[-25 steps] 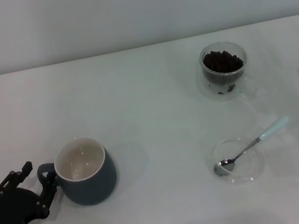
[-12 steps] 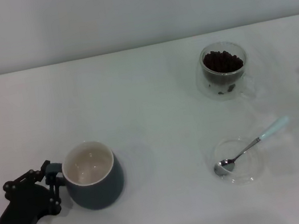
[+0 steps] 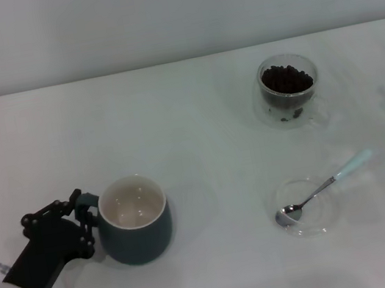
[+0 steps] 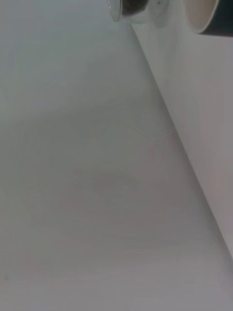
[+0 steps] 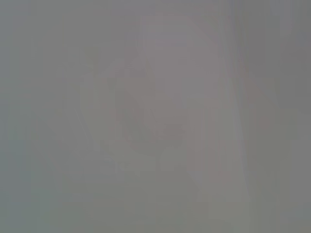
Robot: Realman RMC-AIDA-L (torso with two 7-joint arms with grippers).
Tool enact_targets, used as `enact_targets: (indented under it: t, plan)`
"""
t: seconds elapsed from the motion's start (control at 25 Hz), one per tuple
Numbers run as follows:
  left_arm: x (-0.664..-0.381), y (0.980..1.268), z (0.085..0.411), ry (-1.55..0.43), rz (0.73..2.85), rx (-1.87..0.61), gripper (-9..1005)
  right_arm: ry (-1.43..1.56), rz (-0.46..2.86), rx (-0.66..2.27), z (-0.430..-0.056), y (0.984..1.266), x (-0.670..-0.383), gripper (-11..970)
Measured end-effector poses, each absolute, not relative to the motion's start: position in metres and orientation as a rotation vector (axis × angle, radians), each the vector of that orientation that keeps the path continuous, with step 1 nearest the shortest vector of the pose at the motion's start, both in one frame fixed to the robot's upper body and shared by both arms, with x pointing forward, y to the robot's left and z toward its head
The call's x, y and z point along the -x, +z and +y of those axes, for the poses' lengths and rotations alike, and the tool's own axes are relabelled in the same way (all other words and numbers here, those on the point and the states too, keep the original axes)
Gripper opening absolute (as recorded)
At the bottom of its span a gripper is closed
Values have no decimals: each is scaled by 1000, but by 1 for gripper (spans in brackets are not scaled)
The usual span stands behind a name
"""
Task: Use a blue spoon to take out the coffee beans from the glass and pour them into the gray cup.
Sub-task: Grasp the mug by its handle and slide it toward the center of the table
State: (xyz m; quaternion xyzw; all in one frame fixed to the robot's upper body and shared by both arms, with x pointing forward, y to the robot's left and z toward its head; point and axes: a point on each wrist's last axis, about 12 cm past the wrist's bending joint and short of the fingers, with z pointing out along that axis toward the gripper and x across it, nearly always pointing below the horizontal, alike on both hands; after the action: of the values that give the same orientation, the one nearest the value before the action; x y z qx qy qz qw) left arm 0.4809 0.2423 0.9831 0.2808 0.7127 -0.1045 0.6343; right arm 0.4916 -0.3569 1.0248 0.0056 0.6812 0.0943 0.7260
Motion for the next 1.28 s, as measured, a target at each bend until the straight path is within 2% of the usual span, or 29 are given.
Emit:
enact_targets:
  t: [0.4, 0.96, 1.28]
  plan:
    - [-495, 986, 213, -261, 1615, -742, 99, 227, 1502, 8, -353, 1025, -493, 872]
    - [-498, 984, 200, -269, 1646, -778, 91, 232, 1502, 19, -353, 1026, -493, 872]
    - [-487, 979, 203, -284, 1675, -744, 324, 233, 1502, 21, -353, 1026, -493, 871]
